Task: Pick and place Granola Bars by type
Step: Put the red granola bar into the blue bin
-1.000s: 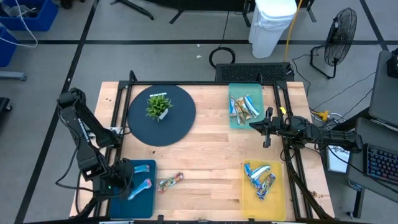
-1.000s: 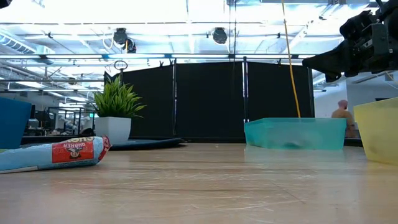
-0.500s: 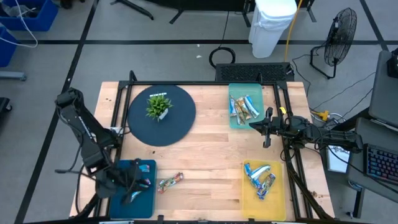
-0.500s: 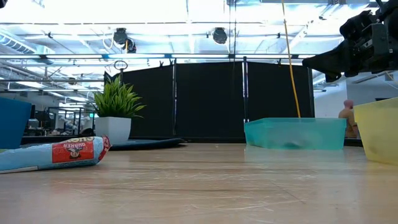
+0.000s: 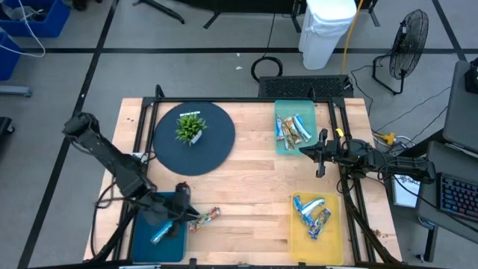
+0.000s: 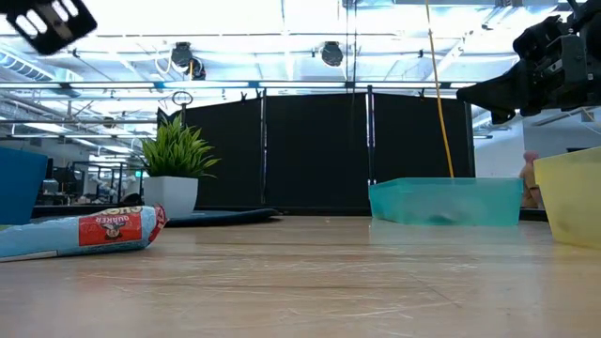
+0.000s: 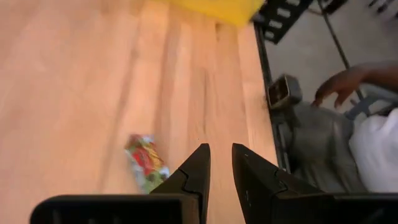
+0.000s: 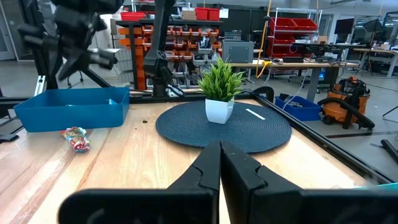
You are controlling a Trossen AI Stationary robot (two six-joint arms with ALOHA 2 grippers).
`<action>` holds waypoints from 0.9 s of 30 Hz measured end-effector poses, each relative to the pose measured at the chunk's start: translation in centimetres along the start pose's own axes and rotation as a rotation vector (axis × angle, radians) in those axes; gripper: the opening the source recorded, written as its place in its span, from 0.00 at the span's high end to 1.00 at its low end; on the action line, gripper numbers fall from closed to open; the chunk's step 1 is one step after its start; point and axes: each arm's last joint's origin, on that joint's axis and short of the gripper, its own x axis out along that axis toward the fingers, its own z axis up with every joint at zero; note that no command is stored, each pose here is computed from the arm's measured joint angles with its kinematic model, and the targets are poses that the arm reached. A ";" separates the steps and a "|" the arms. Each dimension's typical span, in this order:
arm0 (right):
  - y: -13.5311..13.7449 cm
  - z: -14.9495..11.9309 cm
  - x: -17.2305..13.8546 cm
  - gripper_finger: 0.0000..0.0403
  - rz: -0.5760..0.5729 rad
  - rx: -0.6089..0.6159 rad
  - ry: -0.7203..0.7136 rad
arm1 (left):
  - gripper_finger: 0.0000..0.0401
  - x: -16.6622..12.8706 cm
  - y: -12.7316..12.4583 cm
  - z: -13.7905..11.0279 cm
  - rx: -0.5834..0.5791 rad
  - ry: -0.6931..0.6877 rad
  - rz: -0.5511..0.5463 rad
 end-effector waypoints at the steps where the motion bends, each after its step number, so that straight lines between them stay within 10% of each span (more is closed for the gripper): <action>1: 0.0 0.0 0.0 0.99 0.000 0.000 0.000 | 0.83 0.9 0.0 -0.2 -0.004 0.020 0.000; 16: 0.0 0.0 0.0 0.99 0.000 0.000 0.000 | 0.82 9.9 0.1 1.9 0.063 0.402 0.176; 27: 0.0 0.0 0.0 0.99 0.000 0.000 0.000 | 0.64 13.3 2.4 0.8 0.025 0.535 0.275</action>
